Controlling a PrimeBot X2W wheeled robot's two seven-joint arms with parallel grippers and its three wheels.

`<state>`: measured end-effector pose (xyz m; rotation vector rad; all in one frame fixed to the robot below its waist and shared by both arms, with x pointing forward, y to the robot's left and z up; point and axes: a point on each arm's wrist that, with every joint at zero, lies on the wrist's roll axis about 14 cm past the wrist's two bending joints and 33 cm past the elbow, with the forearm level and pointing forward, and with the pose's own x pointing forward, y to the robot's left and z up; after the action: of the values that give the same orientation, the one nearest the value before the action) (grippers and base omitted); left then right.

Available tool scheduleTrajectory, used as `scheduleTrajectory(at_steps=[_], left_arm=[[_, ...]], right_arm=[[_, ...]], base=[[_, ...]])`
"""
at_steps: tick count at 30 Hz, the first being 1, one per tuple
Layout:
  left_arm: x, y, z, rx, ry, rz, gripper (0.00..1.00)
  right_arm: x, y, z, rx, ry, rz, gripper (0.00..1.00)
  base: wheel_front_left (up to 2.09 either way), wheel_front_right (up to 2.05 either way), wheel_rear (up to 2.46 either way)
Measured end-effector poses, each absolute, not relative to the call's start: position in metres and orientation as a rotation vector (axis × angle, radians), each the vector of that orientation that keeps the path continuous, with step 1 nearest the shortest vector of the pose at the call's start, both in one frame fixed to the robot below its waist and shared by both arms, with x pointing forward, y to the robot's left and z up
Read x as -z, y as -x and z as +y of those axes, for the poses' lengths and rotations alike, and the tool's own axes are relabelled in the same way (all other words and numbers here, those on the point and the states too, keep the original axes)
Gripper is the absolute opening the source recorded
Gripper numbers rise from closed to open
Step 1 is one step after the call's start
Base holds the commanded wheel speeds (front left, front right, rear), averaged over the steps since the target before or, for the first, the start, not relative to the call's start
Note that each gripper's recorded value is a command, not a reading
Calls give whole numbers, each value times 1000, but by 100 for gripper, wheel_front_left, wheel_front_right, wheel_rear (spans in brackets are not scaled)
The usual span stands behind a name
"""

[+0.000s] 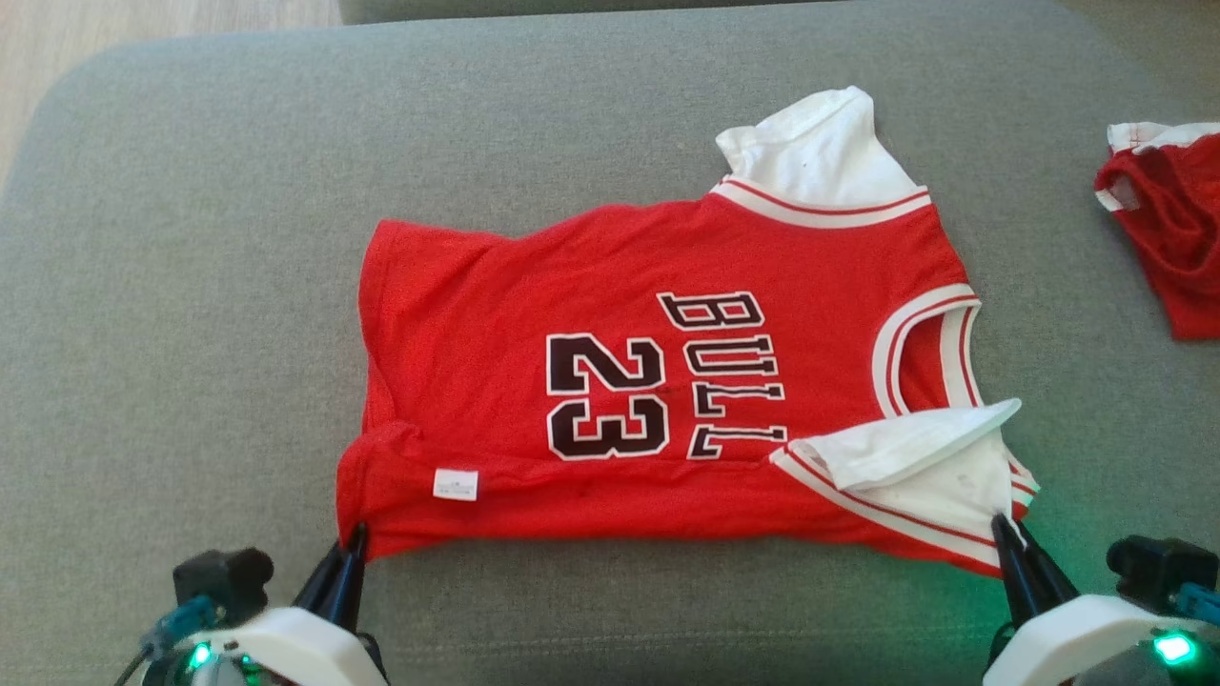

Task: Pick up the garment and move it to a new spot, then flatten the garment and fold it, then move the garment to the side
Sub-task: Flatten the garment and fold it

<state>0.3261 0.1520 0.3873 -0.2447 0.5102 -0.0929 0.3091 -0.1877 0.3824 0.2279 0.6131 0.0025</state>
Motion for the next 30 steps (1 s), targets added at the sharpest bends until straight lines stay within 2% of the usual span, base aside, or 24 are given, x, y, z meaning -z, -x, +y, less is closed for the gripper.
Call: scheduleTrajectory(at_steps=[11, 12, 13, 14, 19, 30], left_arm=[[-382, -300, 145, 96, 272, 576, 0], [-381, -297, 144, 98, 274, 582, 0], [-381, -296, 143, 102, 275, 586, 33], [-380, -296, 142, 104, 278, 591, 100], [-388, -301, 143, 93, 296, 547, 100], [-467, -363, 148, 79, 220, 148, 100]], right_arm=[[-379, -286, -195, 28, -251, 642, 0], [-379, -286, -195, 28, -253, 641, 42], [-380, -286, -194, 28, -259, 637, 100], [-381, -287, -195, 28, -259, 632, 100], [-401, -298, -203, 49, -250, 525, 100], [-501, -361, -195, -14, -144, 89, 100]], base=[[0, 0, 0], [0, 0, 0], [0, 0, 0], [0, 0, 0], [0, 0, 0], [0, 0, 0]])
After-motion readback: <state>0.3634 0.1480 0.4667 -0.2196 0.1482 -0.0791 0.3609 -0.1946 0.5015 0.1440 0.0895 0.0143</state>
